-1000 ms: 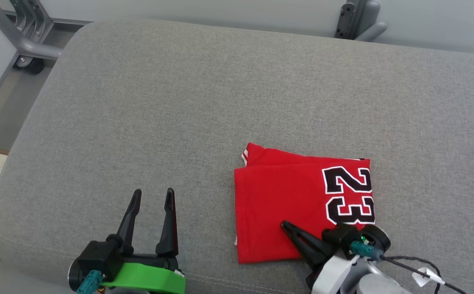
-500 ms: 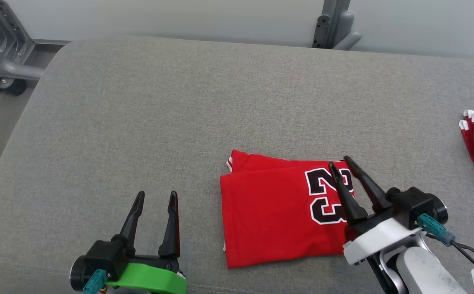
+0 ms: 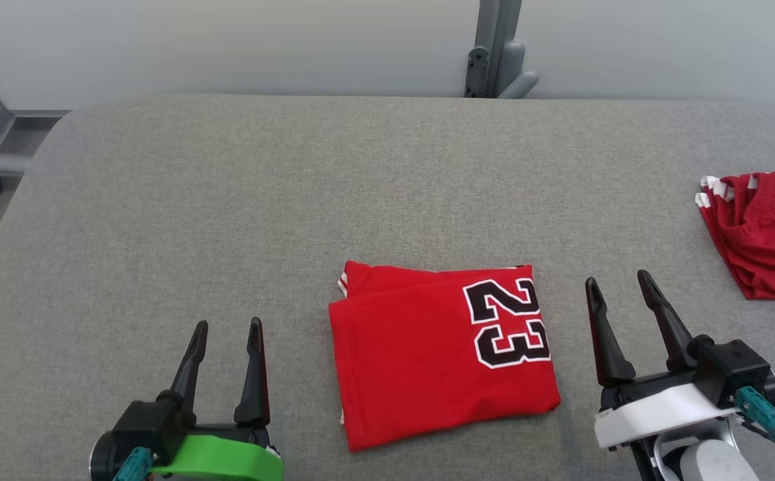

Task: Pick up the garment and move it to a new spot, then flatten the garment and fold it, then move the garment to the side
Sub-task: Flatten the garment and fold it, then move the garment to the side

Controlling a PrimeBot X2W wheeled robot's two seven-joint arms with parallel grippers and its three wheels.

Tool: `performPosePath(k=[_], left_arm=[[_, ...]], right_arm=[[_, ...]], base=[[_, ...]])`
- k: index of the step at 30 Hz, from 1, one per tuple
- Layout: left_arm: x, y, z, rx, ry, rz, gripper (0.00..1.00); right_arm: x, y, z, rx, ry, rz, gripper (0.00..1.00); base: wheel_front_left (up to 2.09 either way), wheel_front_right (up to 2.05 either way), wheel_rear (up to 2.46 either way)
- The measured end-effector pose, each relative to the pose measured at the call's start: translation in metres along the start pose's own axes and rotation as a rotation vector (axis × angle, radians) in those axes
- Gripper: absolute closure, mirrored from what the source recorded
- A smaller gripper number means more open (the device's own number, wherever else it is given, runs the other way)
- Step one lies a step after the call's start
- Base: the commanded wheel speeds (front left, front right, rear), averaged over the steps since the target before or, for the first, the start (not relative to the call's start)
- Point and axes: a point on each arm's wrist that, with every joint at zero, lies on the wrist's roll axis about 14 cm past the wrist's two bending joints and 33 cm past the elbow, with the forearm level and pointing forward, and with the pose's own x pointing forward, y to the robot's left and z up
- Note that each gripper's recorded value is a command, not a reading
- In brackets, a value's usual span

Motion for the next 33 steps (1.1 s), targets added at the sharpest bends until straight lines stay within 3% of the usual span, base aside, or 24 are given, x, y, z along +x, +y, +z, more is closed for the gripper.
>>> performPosePath(k=[9,33], left_arm=[[-0.007,0.001,-0.009,0.002,0.027,0.002,0.0],[-0.007,0.003,-0.009,0.012,0.028,0.007,0.0]], right_arm=[[-0.017,-0.019,0.007,0.015,-0.02,-0.093,0.0],[-0.013,-0.018,-0.002,0.016,0.006,-0.089,0.0]], base=[[0.0,0.0,0.0],[0.0,0.0,0.0]])
